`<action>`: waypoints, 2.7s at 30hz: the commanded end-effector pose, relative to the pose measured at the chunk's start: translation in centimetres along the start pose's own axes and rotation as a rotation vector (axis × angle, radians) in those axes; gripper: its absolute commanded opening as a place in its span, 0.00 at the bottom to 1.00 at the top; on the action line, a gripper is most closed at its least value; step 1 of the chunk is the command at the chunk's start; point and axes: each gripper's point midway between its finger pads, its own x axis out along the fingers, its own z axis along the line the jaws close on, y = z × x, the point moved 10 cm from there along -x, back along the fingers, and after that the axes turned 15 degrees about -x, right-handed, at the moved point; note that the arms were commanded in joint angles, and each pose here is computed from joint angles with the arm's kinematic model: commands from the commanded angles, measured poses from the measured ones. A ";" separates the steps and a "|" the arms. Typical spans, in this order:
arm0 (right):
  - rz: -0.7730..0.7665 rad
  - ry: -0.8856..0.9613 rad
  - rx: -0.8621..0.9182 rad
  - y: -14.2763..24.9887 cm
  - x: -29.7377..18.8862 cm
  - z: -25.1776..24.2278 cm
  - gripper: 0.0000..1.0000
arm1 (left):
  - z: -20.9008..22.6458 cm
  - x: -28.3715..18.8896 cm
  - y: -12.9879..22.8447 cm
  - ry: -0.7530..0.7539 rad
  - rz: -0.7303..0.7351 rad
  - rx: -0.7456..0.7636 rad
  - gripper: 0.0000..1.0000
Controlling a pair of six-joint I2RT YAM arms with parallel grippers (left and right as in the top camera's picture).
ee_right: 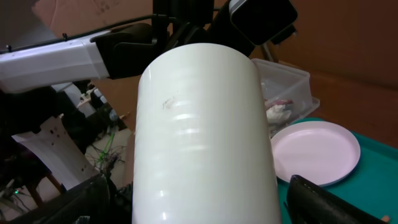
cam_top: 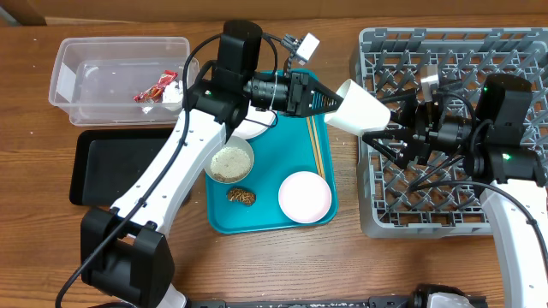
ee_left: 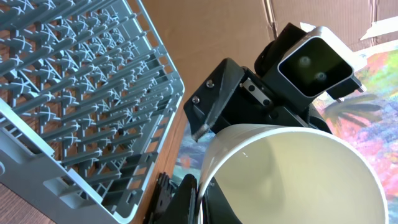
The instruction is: Sort waste into correct bins and load items into the dishwasher
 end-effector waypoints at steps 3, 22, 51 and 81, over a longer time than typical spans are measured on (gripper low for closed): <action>-0.011 -0.013 -0.023 -0.9 -0.1 0.1 0.86 | -0.4 1.1 0.0 -0.014 -0.009 -0.011 0.04; -0.003 -0.011 0.023 -0.5 -0.1 0.3 0.56 | 1.8 0.7 0.1 -0.174 -0.091 -0.001 0.52; 0.419 1.695 0.973 -1.1 -21.2 -5.5 0.33 | 5.9 -15.0 3.6 -1.150 -0.549 -0.253 0.65; 0.543 1.507 1.474 10.7 -23.8 -7.7 1.00 | 5.9 -15.0 3.6 -1.149 -0.548 -0.254 0.66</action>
